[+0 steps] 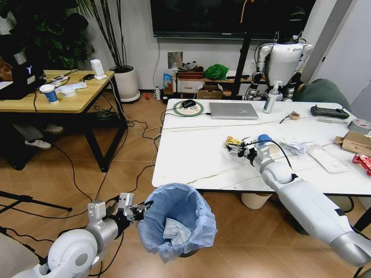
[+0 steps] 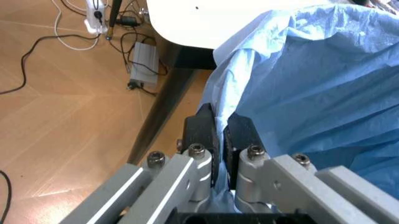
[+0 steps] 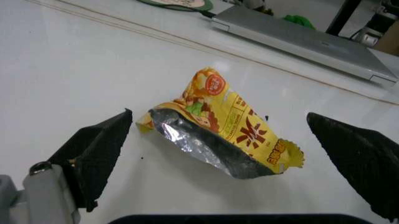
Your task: Pick up the trash bin and place the trash from the table into it.
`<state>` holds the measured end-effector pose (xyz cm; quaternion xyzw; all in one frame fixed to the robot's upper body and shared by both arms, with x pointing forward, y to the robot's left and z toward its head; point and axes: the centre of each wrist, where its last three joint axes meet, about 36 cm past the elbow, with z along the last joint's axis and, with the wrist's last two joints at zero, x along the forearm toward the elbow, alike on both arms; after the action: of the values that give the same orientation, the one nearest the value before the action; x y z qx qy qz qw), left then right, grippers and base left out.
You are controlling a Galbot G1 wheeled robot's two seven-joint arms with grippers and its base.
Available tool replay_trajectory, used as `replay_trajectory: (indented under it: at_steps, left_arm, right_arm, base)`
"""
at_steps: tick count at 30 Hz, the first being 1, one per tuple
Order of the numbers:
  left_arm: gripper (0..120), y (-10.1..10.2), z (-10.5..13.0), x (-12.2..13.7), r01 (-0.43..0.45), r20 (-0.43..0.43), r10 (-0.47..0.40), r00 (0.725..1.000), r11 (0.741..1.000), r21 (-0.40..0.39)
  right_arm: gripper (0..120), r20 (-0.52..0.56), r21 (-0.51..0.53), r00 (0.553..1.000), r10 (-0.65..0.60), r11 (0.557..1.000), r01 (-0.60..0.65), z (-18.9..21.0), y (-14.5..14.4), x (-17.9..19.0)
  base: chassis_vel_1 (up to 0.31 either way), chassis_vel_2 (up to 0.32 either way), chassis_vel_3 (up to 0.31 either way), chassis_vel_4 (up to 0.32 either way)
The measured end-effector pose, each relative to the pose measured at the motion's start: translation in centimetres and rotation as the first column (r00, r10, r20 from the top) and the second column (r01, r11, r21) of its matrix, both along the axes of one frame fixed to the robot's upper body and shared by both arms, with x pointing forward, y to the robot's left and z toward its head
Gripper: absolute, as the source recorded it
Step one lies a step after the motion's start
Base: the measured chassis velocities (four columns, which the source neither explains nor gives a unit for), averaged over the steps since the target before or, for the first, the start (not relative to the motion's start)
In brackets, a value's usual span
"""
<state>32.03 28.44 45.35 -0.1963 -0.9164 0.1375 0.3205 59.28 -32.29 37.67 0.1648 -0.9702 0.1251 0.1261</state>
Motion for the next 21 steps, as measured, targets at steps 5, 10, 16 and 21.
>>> replay_trajectory:
  at_steps: [5, 10, 16, 21]
  left_arm:
    - [0, 0.0, 0.0, 0.0, -0.001, -0.001, 0.001, 1.0, 1.0, -0.001]
    - [0, 0.1, 0.0, 0.0, -0.003, -0.002, 0.003, 1.0, 1.0, 0.0]
    - [0, 0.1, 0.0, 0.0, -0.003, -0.002, 0.003, 1.0, 1.0, -0.002]
    - [0, 0.0, 0.0, -0.1, -0.004, -0.001, 0.004, 1.0, 1.0, -0.004]
  right_arm:
    - [100, -0.011, -0.009, 1.0, -0.007, 1.0, 0.007, -0.7, -0.1, 0.8]
    - [99, -0.017, -0.009, 1.0, -0.008, 1.0, 0.008, -1.1, -0.2, 0.9]
    - [77, -0.011, -0.009, 1.0, -0.004, 1.0, 0.004, -1.0, -0.2, 0.9]
    - [59, -0.007, -0.01, 1.0, -0.001, 1.0, 0.001, -0.8, -0.3, 0.8]
  base:
    - [0.0, 0.0, 0.0, 0.0]
    - [0.0, 0.0, 0.0, 0.0]
    - [0.0, 0.0, 0.0, 0.0]
    - [0.0, 0.0, 0.0, 0.0]
